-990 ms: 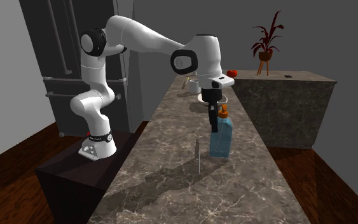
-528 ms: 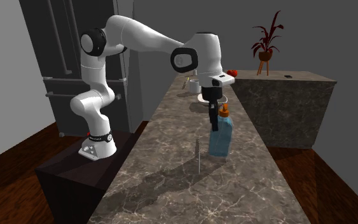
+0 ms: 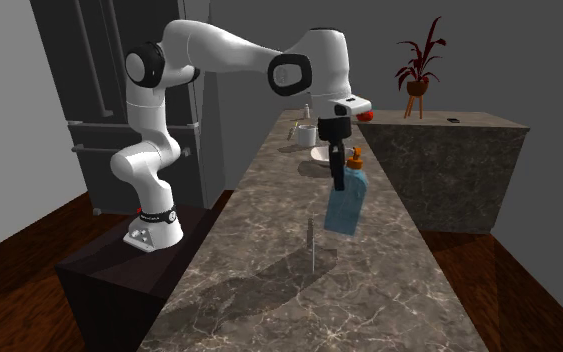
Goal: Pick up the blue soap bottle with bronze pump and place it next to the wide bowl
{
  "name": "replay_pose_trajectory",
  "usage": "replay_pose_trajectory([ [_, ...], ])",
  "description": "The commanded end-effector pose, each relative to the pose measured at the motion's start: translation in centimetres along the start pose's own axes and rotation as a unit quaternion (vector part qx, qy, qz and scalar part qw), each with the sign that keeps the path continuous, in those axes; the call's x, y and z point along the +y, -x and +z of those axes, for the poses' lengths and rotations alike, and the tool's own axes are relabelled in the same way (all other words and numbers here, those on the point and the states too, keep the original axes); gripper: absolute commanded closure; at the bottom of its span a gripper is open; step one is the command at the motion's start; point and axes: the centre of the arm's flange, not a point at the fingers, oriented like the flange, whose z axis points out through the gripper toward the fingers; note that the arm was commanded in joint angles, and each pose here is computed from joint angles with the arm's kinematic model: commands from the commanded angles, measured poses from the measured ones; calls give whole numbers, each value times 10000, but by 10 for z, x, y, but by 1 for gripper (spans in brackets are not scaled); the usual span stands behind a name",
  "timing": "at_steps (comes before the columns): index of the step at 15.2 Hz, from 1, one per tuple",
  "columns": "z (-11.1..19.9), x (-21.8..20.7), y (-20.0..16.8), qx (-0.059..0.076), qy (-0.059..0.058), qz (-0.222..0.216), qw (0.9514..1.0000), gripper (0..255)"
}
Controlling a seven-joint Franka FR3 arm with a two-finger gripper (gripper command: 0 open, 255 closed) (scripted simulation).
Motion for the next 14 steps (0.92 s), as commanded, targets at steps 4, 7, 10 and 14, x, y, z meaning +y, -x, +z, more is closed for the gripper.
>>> replay_pose_trajectory([
  [4, -25, 1, -5, 0, 0, 0, 10000, 255],
  [7, -41, 1, -7, 0, 0, 0, 10000, 255],
  [10, -56, 2, -10, 0, 0, 0, 10000, 255],
  [14, -74, 3, -13, 0, 0, 0, 10000, 255],
])
